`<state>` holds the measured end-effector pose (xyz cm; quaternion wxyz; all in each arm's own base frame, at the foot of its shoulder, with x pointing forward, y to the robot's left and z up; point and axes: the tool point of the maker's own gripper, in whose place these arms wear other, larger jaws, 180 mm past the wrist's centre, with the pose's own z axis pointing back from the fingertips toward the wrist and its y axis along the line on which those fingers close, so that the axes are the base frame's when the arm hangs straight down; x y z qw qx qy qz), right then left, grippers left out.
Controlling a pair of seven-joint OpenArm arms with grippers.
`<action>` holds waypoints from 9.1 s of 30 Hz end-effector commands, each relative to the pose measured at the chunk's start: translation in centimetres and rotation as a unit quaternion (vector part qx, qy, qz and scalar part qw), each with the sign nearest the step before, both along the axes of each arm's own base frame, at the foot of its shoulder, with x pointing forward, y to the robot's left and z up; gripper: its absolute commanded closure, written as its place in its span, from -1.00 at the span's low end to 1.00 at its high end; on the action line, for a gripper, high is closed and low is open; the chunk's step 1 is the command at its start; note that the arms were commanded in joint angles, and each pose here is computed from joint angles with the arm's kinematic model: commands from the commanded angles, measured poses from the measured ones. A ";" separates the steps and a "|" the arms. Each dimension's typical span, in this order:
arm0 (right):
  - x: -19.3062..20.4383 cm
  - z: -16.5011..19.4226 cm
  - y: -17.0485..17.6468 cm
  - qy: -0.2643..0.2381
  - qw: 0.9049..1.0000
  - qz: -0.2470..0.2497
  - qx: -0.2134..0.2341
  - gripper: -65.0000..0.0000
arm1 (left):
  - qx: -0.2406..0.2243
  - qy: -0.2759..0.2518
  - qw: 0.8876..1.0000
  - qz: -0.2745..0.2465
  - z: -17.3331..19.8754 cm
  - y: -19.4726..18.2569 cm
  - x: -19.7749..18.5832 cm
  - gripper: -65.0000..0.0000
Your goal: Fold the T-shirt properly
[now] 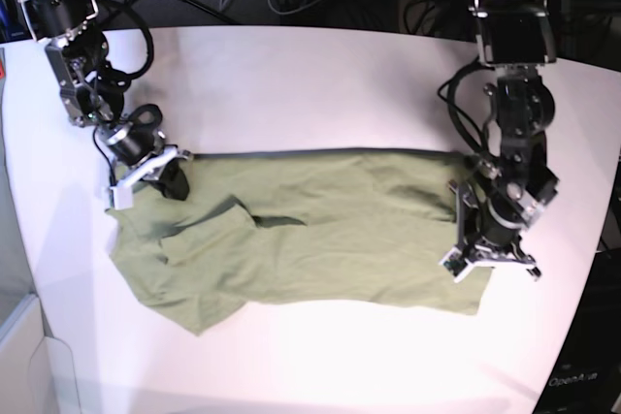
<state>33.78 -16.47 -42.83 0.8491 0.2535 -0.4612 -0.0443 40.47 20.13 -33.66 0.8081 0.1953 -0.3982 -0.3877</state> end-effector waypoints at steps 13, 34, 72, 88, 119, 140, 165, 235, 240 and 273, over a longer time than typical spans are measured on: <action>1.2 1.7 -0.4 -0.029 1.000 -0.002 0.004 0.92 | 0.055 -0.034 0.998 0.008 1.9 -0.6 -3.4 0.94; 1.3 1.8 -0.3 -0.030 1.000 -0.001 0.006 0.92 | 0.006 0.014 0.997 0.077 -2.1 1.0 -8.3 0.17; 1.1 1.7 -0.2 -0.029 1.000 0.002 0.004 0.92 | -0.081 0.048 0.987 0.131 -5.7 1.4 -7.4 0.16; 0.9 1.6 -0.2 -0.027 1.000 0.002 0.004 0.92 | -0.090 0.070 0.985 0.131 -7.3 1.1 -7.2 0.25; 1.0 1.5 -0.3 -0.026 1.000 0.002 0.003 0.92 | -0.056 -0.025 0.990 0.124 0.3 2.9 -0.8 0.93; 0.9 1.4 -0.2 -0.025 1.000 0.002 0.003 0.92 | -0.060 -0.015 0.990 0.123 0.1 3.5 1.2 0.89; 1.0 1.6 -0.8 -0.027 1.000 0.003 -0.003 0.92 | -0.030 -0.021 0.993 0.116 -0.7 3.7 -3.7 -0.27; 0.8 1.9 -7.5 -0.023 0.998 -0.044 -0.049 0.62 | -0.118 0.018 0.975 0.188 -5.0 5.8 -6.2 -0.27; 0.4 1.3 -7.8 -0.014 0.997 -0.048 -0.050 0.61 | -0.123 0.023 0.973 0.192 -5.5 6.1 -6.2 -0.27; -0.2 1.0 -8.4 -0.007 0.997 -0.046 -0.058 0.77 | -0.147 0.051 0.969 0.190 -7.4 5.5 -4.6 -0.09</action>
